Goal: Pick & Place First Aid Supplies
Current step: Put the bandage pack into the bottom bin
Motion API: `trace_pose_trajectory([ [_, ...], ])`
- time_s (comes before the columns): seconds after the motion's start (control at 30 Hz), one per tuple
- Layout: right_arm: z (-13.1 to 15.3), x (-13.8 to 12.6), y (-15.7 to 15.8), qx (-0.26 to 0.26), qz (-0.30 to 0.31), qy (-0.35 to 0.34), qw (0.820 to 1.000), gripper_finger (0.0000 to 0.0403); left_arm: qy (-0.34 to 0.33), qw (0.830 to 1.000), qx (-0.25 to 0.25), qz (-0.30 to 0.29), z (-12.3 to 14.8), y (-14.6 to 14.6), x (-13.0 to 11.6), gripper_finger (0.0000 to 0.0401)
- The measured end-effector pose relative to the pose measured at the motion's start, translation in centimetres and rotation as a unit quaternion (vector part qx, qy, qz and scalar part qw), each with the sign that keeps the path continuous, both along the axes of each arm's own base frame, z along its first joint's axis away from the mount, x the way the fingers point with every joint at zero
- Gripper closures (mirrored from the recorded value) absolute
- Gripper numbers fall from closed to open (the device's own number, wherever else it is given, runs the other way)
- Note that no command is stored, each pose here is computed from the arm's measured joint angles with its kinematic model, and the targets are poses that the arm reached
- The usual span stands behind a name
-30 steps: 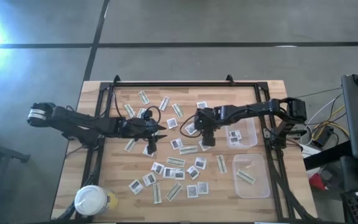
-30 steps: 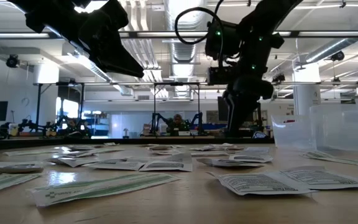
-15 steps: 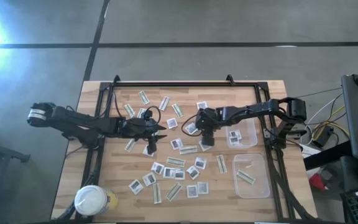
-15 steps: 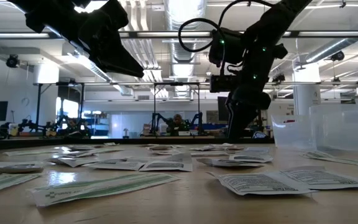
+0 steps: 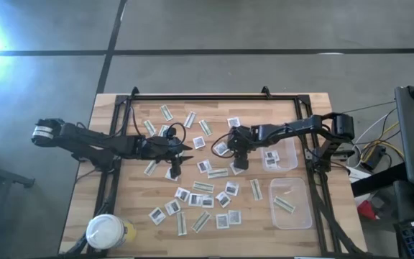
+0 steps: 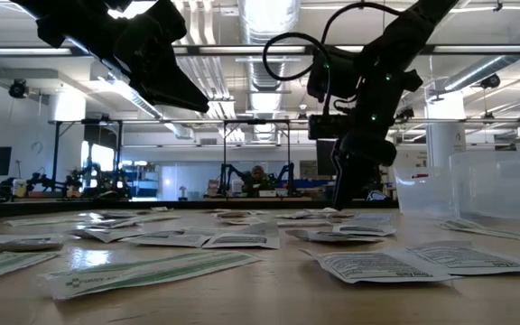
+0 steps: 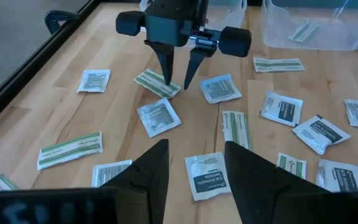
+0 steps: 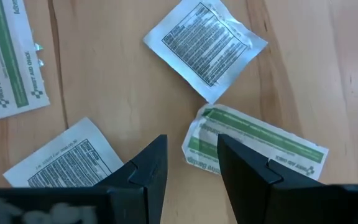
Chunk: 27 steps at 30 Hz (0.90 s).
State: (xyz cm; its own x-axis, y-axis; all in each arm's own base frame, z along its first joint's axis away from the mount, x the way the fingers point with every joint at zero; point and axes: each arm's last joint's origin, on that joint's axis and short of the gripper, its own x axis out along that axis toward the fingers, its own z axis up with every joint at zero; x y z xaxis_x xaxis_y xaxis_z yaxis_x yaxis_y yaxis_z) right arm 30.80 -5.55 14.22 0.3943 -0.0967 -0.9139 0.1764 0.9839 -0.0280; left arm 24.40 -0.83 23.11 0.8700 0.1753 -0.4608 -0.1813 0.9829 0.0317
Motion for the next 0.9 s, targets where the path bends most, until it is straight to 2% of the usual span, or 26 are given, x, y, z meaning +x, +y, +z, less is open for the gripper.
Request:
trace_pose_trajectory([
  [0.47, -1.5, -1.0, -0.2, 0.01, -0.035, -0.009, 0.999, 0.0273, 0.0, 1.0, 0.0, 0.0, 0.0, 0.0, 0.0, 0.0252],
  [0.9, -1.6, -0.9, -0.2, 0.022, -0.066, -0.027, 0.997, 0.0329, 0.0, 1.0, 0.0, 0.0, 0.0, 0.0, 0.0, 0.0252],
])
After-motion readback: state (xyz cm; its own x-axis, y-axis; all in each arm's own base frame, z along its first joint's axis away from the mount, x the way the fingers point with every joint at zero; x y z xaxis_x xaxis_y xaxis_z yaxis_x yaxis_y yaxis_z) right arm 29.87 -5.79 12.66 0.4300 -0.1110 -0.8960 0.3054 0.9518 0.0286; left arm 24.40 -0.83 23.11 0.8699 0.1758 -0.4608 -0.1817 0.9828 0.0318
